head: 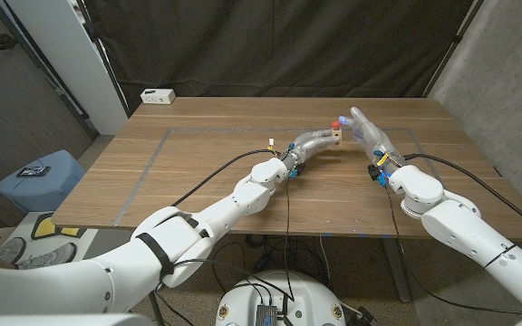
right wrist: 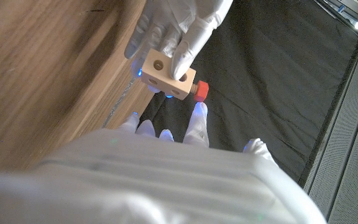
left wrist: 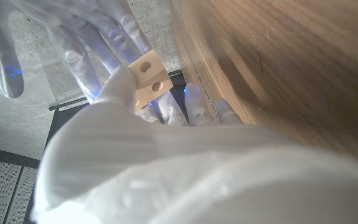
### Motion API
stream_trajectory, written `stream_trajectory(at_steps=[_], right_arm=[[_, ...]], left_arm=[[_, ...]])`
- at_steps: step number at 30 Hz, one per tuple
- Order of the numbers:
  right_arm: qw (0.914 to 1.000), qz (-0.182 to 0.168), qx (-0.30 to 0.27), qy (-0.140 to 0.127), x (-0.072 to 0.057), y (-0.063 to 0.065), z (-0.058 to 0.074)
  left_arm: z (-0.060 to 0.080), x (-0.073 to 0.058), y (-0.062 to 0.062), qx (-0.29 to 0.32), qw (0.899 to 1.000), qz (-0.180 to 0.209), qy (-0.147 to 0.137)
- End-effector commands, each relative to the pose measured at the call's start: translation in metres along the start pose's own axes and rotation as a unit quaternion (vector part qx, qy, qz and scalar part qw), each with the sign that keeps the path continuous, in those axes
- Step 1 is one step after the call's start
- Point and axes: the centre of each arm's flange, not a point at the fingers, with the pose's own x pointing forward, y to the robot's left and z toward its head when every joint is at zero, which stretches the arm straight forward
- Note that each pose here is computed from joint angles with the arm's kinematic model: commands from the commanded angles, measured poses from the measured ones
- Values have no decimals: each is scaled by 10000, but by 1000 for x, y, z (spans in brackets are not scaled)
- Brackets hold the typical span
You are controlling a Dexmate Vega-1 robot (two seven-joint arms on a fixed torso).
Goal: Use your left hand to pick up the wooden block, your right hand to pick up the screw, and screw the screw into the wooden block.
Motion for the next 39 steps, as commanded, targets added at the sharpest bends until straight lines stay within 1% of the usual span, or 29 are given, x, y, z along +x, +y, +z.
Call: stream_trajectory(at_steps=[1,18,29,39], right_arm=[[10000,89,-4,-16,2,0,0],[10000,94,26,2,-2,0,-1],[9999,86,2,-98,-2,-1,0],[9999,11,2,-110,-2,-4,2]], left_arm=[[-1,1,-4,-4,10000,-3,13],[0,2,-6,11,10000,-13,5],[1,2,-7,34,10000,-22,-8],[1,2,-7,36,10000,-19,-2]])
